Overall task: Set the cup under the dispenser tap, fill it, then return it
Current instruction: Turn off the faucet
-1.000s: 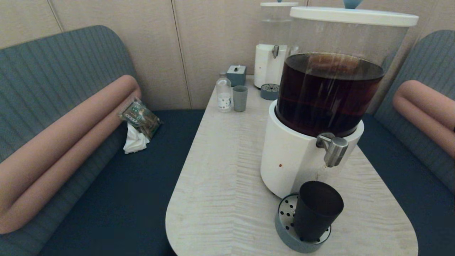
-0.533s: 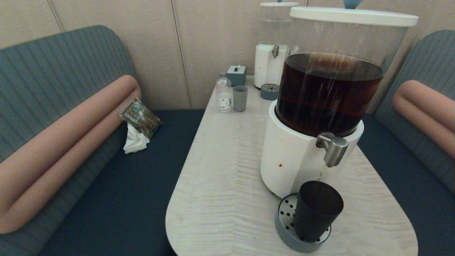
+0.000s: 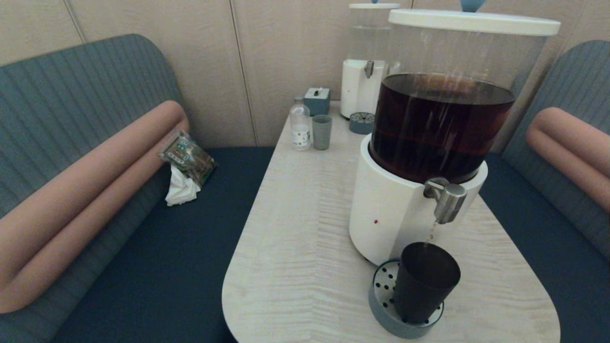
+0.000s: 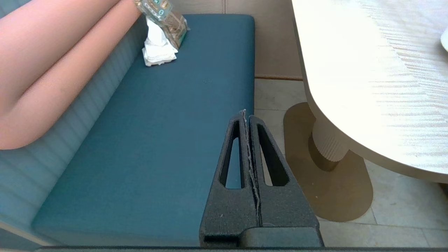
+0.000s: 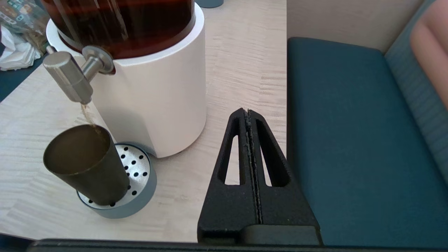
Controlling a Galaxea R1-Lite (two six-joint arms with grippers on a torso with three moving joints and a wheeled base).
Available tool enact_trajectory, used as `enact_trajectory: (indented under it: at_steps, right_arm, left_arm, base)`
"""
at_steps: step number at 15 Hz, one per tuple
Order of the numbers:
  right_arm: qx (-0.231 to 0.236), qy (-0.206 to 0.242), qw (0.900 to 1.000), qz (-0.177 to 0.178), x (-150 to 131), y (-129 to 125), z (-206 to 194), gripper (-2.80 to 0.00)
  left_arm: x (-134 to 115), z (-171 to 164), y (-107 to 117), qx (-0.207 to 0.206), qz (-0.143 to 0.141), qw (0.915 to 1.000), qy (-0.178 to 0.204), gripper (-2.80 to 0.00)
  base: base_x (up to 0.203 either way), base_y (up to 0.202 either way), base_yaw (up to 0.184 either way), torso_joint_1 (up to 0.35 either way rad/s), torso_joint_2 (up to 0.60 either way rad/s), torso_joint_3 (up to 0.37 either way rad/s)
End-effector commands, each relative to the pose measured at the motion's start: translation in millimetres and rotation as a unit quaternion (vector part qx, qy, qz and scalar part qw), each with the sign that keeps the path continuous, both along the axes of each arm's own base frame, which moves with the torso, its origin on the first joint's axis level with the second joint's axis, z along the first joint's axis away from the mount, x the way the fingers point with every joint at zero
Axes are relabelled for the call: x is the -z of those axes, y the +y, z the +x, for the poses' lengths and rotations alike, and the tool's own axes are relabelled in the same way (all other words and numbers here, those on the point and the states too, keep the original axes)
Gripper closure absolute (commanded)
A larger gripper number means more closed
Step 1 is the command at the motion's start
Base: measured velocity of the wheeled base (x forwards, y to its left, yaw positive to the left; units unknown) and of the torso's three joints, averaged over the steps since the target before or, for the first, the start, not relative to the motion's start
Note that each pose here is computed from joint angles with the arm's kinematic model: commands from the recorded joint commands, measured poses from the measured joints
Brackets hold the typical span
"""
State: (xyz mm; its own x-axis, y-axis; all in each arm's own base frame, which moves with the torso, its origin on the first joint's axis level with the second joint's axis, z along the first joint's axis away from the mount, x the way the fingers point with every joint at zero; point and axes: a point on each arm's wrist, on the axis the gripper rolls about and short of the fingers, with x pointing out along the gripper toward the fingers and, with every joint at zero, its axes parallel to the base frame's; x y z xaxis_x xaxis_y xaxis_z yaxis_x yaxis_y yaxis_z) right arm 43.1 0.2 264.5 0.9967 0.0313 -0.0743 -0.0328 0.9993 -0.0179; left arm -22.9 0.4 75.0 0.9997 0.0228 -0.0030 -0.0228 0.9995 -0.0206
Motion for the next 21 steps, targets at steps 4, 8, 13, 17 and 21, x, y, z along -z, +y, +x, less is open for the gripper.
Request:
enact_trajectory:
  at_steps: [4, 8, 13, 17, 21]
  right_arm:
    - [0.015, -0.015, 1.000, 0.002, 12, 0, -18, 0.00]
    - [0.035, -0.069, 0.997, 0.001, 17, 1, -42, 0.00]
    - [0.022, -0.137, 0.990, -0.008, 34, 4, -79, 0.00]
    - [0.016, -0.142, 0.990, -0.008, 41, 4, -82, 0.00]
    - [-0.002, -0.144, 0.990, -0.008, 56, 3, -90, 0.00]
  left_arm:
    - [0, 0, 0, -0.001, 0.000, 1.0000, 0.002, 0.00]
    - [0, 0, 0, 0.000, 0.000, 1.0000, 0.002, 0.00]
    - [0, 0, 0, 0.000, 0.000, 1.0000, 0.002, 0.00]
    - [0, 0, 0, 0.000, 0.000, 1.0000, 0.002, 0.00]
    - [0, 0, 0, 0.000, 0.000, 1.0000, 0.002, 0.00]
  base:
    - [0.000, 0.000, 0.000, 0.000, 0.00, 0.000]
    - [0.000, 0.000, 0.000, 0.000, 0.00, 0.000]
    - [0.000, 0.000, 0.000, 0.000, 0.00, 0.000]
    - [0.000, 0.000, 0.000, 0.000, 0.00, 0.000]
    - [0.000, 0.000, 0.000, 0.000, 0.00, 0.000]
